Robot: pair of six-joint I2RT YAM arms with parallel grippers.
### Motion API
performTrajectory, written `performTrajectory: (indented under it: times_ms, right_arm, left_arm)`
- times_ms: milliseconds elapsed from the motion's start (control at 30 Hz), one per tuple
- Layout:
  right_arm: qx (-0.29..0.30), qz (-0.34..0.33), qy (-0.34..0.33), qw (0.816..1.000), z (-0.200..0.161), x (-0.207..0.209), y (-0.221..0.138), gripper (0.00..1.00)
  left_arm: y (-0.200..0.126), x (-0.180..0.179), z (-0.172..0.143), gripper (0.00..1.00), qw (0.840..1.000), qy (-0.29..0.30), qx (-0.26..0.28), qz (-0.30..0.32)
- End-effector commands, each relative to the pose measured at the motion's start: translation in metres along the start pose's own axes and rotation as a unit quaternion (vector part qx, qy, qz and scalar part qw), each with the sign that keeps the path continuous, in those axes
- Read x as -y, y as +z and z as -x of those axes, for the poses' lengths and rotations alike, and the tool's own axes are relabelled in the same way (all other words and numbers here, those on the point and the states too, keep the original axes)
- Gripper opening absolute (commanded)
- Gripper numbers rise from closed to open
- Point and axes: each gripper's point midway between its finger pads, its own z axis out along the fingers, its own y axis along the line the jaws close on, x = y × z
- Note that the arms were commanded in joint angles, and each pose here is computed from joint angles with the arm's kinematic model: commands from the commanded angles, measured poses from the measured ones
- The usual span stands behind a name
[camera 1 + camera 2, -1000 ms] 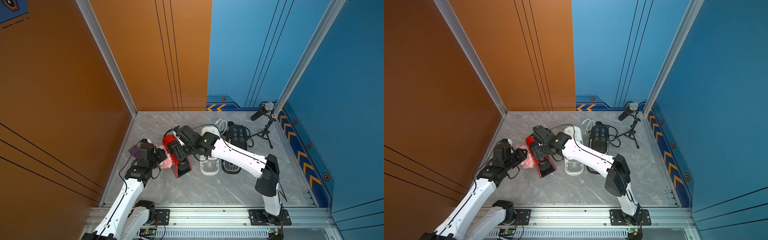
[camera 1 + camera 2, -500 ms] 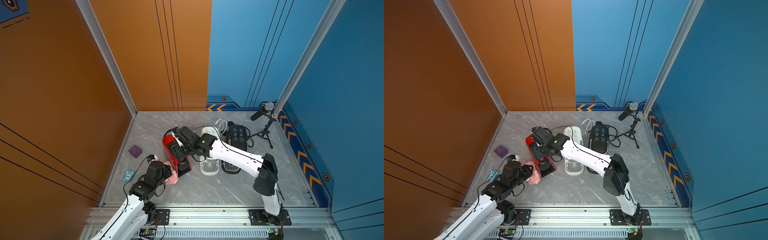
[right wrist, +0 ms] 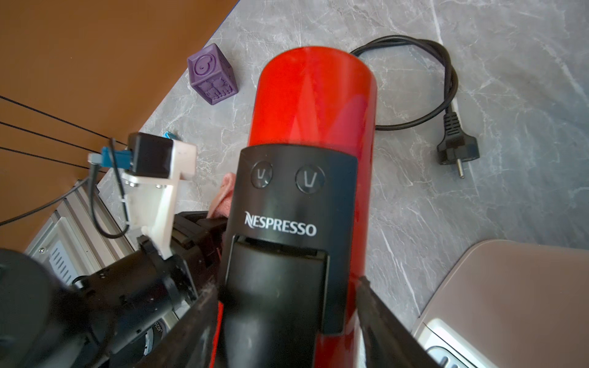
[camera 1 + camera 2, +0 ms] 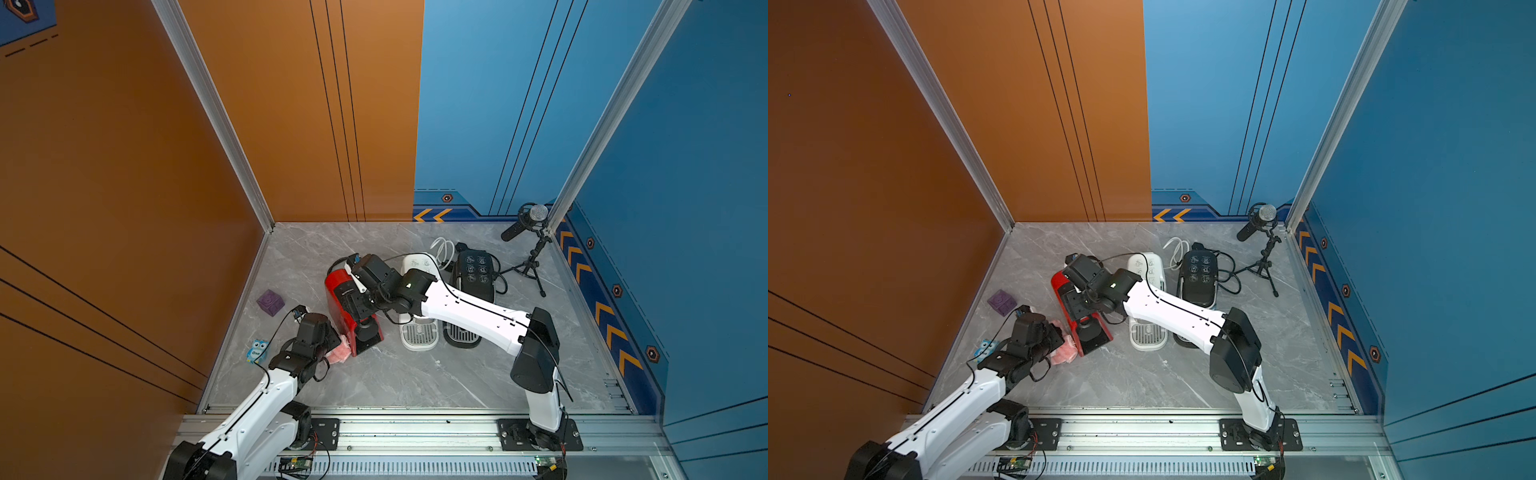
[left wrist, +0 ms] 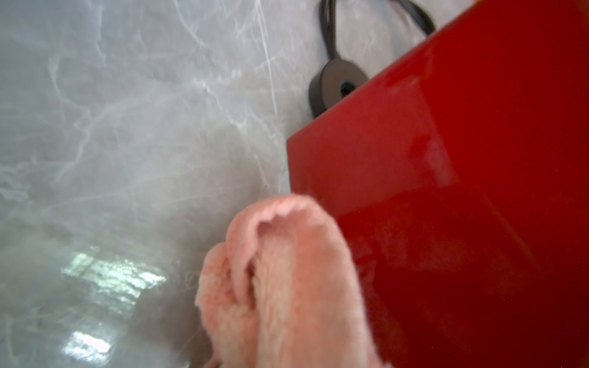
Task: Wipe the surface of a coffee machine
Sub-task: Wipe the dirt from the surface of the coffee machine.
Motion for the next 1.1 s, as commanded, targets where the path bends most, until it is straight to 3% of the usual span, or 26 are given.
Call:
performTrajectory:
  times_ms: [0,167,400,633,833,1067]
  right_arm:
    - [-0.055,-0.016,0.013,0.998,-0.035,0.011,0.024,0.68]
    - [-0.058,-0.011,0.015,0.998,-0.036,0.010,0.024,0.68]
    - [-0.060,-0.004,0.024,0.998,-0.034,0.012,0.023,0.68]
    - [-0.073,-0.008,0.027,0.997,-0.045,0.017,0.023,0.67]
    - [-0.083,-0.006,0.027,0.996,-0.053,0.017,0.025,0.67]
    - [-0.098,-0.003,0.020,0.995,-0.066,0.014,0.028,0.67]
  left_arm:
    - [-0.028,0.024,0.041,0.00,0.998,-0.005,0.042,-0.049]
    - [-0.058,0.055,0.069,0.00,0.992,-0.023,0.052,-0.114]
    - [-0.077,0.074,0.111,0.00,0.989,-0.007,0.086,-0.121]
    - [-0.072,0.104,0.156,0.00,0.987,0.023,0.079,-0.135]
    - [-0.052,0.125,0.174,0.00,0.986,0.056,0.061,-0.141]
    - [-0.044,0.147,0.209,0.00,0.980,0.072,0.092,-0.160]
